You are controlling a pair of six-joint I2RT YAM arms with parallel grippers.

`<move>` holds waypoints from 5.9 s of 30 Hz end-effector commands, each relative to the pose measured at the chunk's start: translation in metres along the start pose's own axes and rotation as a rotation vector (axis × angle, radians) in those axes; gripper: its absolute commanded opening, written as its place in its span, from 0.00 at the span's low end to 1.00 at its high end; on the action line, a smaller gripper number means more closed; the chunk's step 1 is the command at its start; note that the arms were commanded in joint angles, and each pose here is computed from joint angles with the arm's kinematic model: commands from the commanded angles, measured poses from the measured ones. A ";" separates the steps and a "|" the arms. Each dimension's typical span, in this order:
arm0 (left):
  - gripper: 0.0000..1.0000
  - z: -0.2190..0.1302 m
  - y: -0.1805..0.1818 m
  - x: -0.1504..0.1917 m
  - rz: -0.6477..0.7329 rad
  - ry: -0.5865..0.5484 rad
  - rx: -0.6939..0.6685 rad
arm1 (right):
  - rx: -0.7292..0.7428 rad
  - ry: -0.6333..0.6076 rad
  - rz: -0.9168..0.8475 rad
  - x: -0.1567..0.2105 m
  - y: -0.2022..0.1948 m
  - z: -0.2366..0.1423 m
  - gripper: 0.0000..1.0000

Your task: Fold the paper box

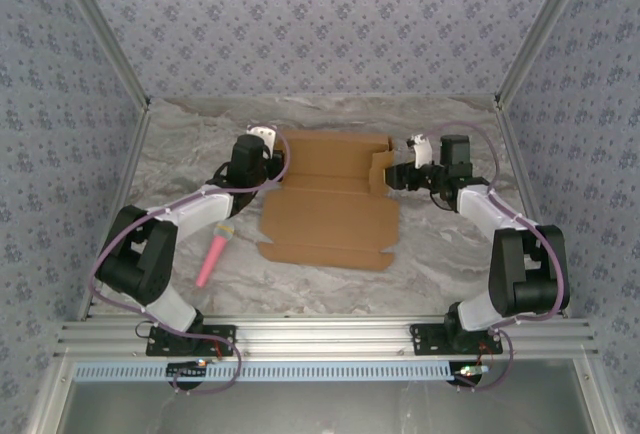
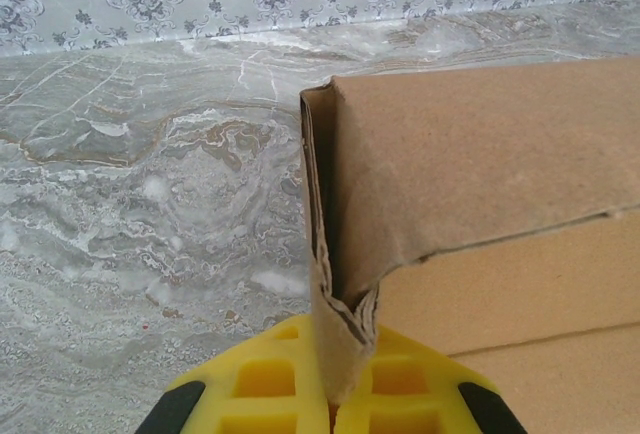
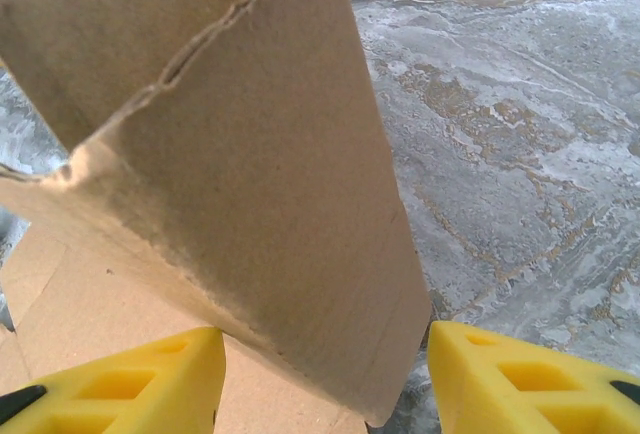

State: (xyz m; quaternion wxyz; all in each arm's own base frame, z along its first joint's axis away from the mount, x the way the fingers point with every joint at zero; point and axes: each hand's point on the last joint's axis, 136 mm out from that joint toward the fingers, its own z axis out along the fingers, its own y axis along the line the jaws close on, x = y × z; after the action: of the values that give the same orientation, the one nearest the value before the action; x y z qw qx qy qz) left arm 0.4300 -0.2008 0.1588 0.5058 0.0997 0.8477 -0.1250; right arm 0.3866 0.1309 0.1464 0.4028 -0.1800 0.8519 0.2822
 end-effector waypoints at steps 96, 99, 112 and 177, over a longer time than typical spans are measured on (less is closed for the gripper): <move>0.00 0.005 -0.026 0.004 -0.021 0.019 0.093 | 0.840 -0.080 0.110 -0.005 -0.043 0.030 0.38; 0.00 0.007 -0.025 0.005 -0.024 0.021 0.087 | 0.774 -0.075 0.100 -0.008 -0.032 0.027 0.50; 0.00 0.006 -0.015 0.002 0.000 0.002 0.021 | 0.570 -0.002 0.011 -0.011 0.019 -0.019 0.83; 0.32 -0.001 -0.039 0.024 0.155 -0.082 0.022 | 0.194 0.140 0.401 0.001 -0.021 -0.002 0.49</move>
State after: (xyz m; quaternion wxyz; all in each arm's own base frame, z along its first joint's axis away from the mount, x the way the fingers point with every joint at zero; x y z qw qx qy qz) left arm 0.4088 -0.2300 0.1273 0.5298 0.1584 0.8295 -0.0784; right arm 0.4168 0.1134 0.1709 0.3582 0.0007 0.8903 0.2812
